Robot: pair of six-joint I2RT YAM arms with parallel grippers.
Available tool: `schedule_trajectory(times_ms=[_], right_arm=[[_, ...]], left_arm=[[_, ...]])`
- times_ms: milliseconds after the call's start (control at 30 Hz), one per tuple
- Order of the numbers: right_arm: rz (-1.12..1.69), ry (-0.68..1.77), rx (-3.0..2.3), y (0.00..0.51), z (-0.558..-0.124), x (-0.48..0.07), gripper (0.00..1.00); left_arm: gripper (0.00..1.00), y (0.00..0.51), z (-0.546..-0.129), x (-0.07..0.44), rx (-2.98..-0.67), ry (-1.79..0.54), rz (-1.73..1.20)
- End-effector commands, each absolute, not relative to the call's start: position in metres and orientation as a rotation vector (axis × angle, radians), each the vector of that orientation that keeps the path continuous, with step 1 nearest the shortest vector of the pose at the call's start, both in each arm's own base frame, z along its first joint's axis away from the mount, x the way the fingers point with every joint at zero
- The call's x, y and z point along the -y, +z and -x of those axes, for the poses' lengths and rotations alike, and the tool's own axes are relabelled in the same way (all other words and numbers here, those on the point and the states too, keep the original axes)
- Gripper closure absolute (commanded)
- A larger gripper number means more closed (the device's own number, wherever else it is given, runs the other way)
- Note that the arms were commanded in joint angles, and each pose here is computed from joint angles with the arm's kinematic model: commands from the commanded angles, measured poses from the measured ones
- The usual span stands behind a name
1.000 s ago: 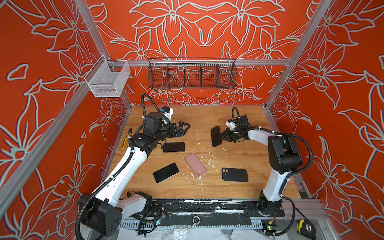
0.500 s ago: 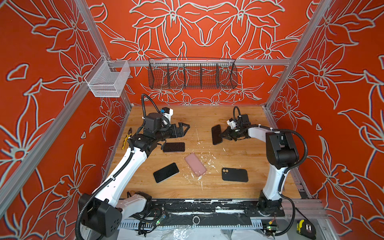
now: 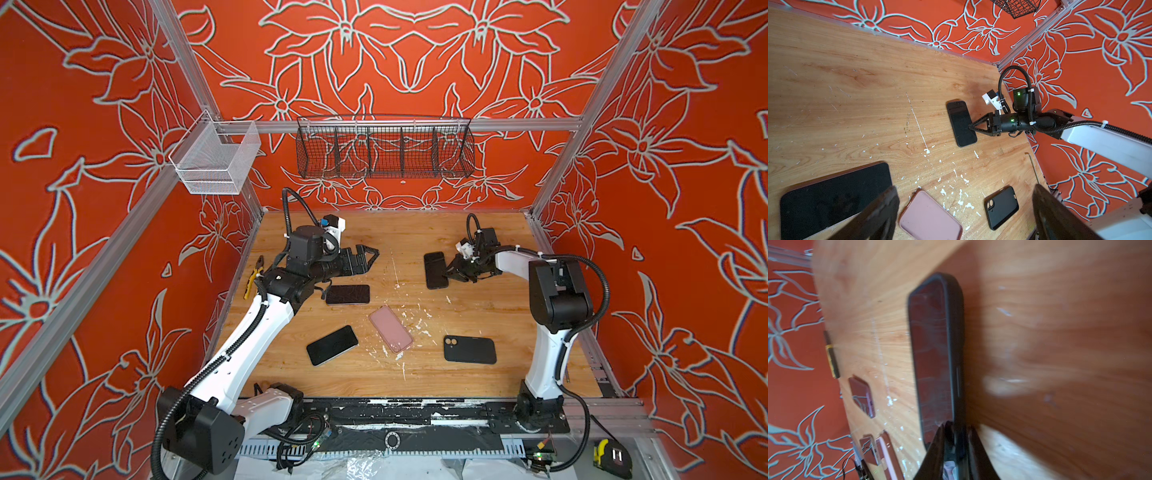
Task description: Put the phone into the phone case
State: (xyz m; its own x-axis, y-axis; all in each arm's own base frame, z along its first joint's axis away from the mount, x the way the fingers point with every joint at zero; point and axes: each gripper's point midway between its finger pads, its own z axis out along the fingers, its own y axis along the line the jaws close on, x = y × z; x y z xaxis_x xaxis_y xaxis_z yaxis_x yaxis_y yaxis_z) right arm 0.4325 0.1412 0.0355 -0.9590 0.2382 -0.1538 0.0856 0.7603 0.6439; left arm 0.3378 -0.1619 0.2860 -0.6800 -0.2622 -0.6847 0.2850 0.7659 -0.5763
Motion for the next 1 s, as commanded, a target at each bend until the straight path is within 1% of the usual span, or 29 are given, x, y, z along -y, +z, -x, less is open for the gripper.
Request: schedule_trajectory(times_ms=[0, 67, 167, 200, 300, 400, 500, 633, 833, 967], right_arm=[[-0.256, 0.868, -2.774, 0.029, -0.432, -0.128, 0.76], [-0.25, 0.845, -2.769, 0.033, -0.433, -0.126, 0.73], [-0.244, 0.807, -2.755, 0.04, -0.433, -0.121, 0.64], [-0.248, 0.785, -2.749, 0.044, -0.432, -0.119, 0.63], [-0.234, 0.731, -2.696, 0.067, -0.428, -0.113, 0.58], [-0.205, 0.692, -2.64, 0.096, -0.417, -0.109, 0.55], [-0.155, 0.649, -2.602, 0.12, -0.397, -0.109, 0.55], [-0.042, 0.551, -2.594, 0.141, -0.356, -0.118, 0.55], [0.16, 0.352, -2.647, 0.153, -0.291, -0.132, 0.54], [0.152, 0.279, -2.662, 0.159, -0.262, -0.128, 0.54]], left_arm=[[0.03, 0.286, -0.338, 0.156, -2.161, -0.846, 0.01], [0.03, 0.287, -0.336, 0.155, -2.165, -0.841, 0.019], [0.03, 0.285, -0.332, 0.15, -2.181, -0.822, 0.051], [0.03, 0.285, -0.33, 0.148, -2.187, -0.813, 0.067], [0.03, 0.276, -0.322, 0.138, -2.221, -0.785, 0.145], [0.03, 0.259, -0.312, 0.129, -2.261, -0.755, 0.211], [0.03, 0.246, -0.298, 0.123, -2.287, -0.752, 0.254], [0.03, 0.241, -0.274, 0.123, -2.287, -0.804, 0.252], [0.03, 0.221, -0.244, 0.133, -2.355, -0.886, 0.159], [0.03, 0.202, -0.233, 0.135, -2.405, -0.915, 0.181]])
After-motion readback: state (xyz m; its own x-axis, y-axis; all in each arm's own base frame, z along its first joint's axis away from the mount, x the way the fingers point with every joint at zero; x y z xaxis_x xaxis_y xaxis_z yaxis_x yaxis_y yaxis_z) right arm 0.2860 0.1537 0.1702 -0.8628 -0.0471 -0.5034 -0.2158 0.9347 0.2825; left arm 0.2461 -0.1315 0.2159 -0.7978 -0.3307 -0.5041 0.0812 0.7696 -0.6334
